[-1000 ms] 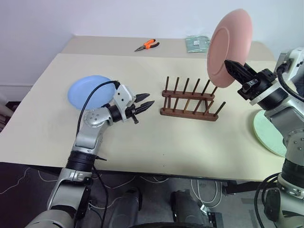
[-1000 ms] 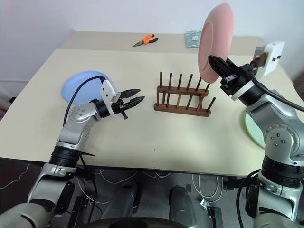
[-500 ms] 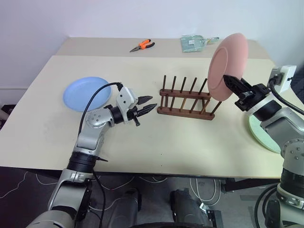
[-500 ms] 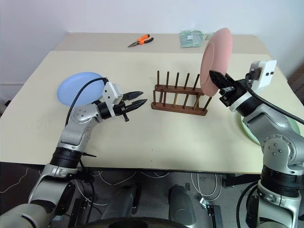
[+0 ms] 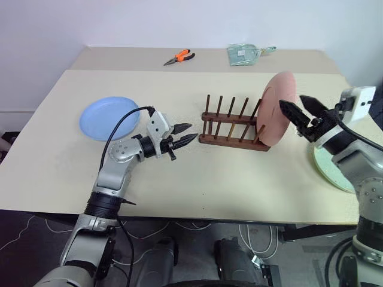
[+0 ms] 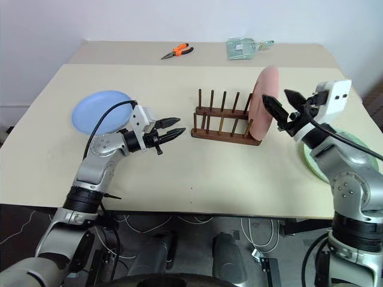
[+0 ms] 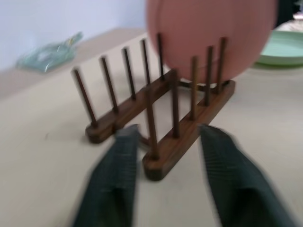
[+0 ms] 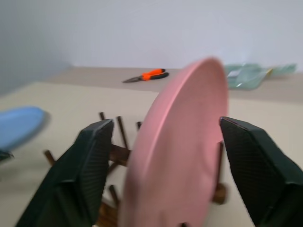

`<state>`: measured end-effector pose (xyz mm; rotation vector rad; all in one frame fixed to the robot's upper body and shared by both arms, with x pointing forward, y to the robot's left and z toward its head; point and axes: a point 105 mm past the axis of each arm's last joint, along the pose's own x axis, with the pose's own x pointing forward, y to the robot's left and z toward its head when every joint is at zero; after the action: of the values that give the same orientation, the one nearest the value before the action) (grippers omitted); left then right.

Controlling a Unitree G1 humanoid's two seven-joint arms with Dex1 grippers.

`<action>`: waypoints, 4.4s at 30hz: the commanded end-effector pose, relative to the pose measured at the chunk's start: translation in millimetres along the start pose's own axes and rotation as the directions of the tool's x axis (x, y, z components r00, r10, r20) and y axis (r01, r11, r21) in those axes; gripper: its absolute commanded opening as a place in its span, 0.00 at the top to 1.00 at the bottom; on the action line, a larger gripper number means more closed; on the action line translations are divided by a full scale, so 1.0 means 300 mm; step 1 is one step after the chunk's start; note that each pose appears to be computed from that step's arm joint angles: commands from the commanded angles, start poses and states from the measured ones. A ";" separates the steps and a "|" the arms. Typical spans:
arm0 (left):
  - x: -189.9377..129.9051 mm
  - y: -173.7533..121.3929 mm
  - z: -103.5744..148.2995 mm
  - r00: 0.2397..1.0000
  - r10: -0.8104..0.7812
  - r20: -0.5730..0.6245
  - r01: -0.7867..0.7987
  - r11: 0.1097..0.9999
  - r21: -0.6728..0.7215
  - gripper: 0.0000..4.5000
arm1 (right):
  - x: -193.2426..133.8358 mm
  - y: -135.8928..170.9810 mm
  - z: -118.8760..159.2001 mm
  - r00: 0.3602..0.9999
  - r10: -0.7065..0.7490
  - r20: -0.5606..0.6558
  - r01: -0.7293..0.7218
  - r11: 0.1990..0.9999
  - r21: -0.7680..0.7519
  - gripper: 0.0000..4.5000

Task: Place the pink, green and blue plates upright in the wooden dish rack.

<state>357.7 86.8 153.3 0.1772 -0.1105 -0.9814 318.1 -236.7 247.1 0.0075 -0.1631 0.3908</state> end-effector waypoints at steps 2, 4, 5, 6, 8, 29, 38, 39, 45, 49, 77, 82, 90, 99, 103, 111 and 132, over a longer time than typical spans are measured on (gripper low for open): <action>-0.086 0.155 0.043 0.971 0.236 0.027 -0.236 0.972 -0.005 0.02 | -0.027 -0.027 0.187 0.990 -0.013 0.141 0.037 0.984 -0.176 0.00; -0.126 0.229 0.037 0.929 0.371 0.011 -0.371 0.928 0.020 0.01 | -0.021 -0.017 0.225 0.987 -0.007 0.162 0.047 0.968 -0.246 0.00; -0.164 0.288 0.029 0.877 0.481 -0.008 -0.480 0.876 0.036 0.01 | -0.015 0.005 0.250 0.984 0.021 0.176 0.030 0.958 -0.284 0.00; -0.215 0.351 0.023 0.804 0.595 -0.022 -0.594 0.804 0.040 0.01 | -0.006 0.040 0.272 0.980 0.069 0.185 -0.005 0.945 -0.328 0.00; -0.371 0.476 0.024 0.574 0.818 -0.032 -0.819 0.572 -0.047 0.01 | 0.019 0.178 0.281 0.958 0.244 0.150 -0.162 0.894 -0.418 0.00; -0.091 -0.063 0.098 0.999 -0.052 0.001 0.052 0.996 0.076 0.01 | -0.141 -0.173 0.173 0.992 -0.115 0.052 0.125 0.938 -0.323 0.00; -0.040 -0.144 0.062 0.971 -0.234 -0.041 0.236 0.969 0.066 0.01 | -0.348 -0.230 -0.239 0.847 -0.251 -0.469 0.054 0.918 -0.393 0.00; -0.035 -0.153 0.059 0.967 -0.249 -0.042 0.252 0.966 0.062 0.01 | -0.364 -0.226 -0.292 0.817 -0.260 -0.515 0.039 0.915 -0.400 0.00; -0.017 -0.182 0.060 0.957 -0.289 -0.033 0.290 0.955 0.067 0.01 | -0.396 -0.222 -0.425 0.731 -0.323 -0.602 0.048 0.903 -0.426 0.00; -0.010 -0.185 0.057 0.957 -0.289 -0.031 0.290 0.954 0.078 0.00 | -0.397 -0.249 -0.449 0.702 -0.382 -0.601 0.075 0.879 -0.471 0.29; -0.083 0.088 0.016 0.991 0.132 0.029 -0.134 0.978 0.158 0.00 | -0.007 0.381 0.473 0.756 0.319 0.571 -0.488 0.857 0.168 1.00; -0.086 0.076 0.011 0.992 0.123 0.024 -0.125 0.981 0.151 0.00 | 0.070 0.383 0.339 0.860 0.236 0.454 -0.407 0.853 0.328 1.00; -0.087 0.064 0.011 0.994 0.111 0.018 -0.113 0.983 0.144 0.00 | 0.094 0.363 0.246 0.898 0.174 0.405 -0.379 0.772 0.511 1.00; -0.083 0.037 0.011 0.997 0.073 0.010 -0.074 0.990 0.123 0.00 | 0.146 0.325 0.131 0.947 0.118 0.298 -0.287 0.723 0.628 1.00; -0.083 0.028 0.012 0.998 0.058 0.005 -0.058 0.991 0.121 0.00 | 0.189 0.291 0.060 0.978 0.070 0.196 -0.186 0.715 0.674 1.00; -0.086 0.025 0.012 0.998 0.059 0.000 -0.059 0.991 0.120 0.00 | 0.218 0.267 0.046 0.987 0.044 0.157 -0.137 0.751 0.646 0.47; -0.374 0.414 -0.031 0.609 0.787 -0.098 -0.786 0.616 0.054 0.00 | 0.226 0.520 0.219 0.851 0.511 0.119 -0.404 0.783 -0.473 0.01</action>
<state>394.2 207.2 156.9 0.1765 -0.0670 -0.3028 331.5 -98.4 323.7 -0.3288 -0.4608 0.6981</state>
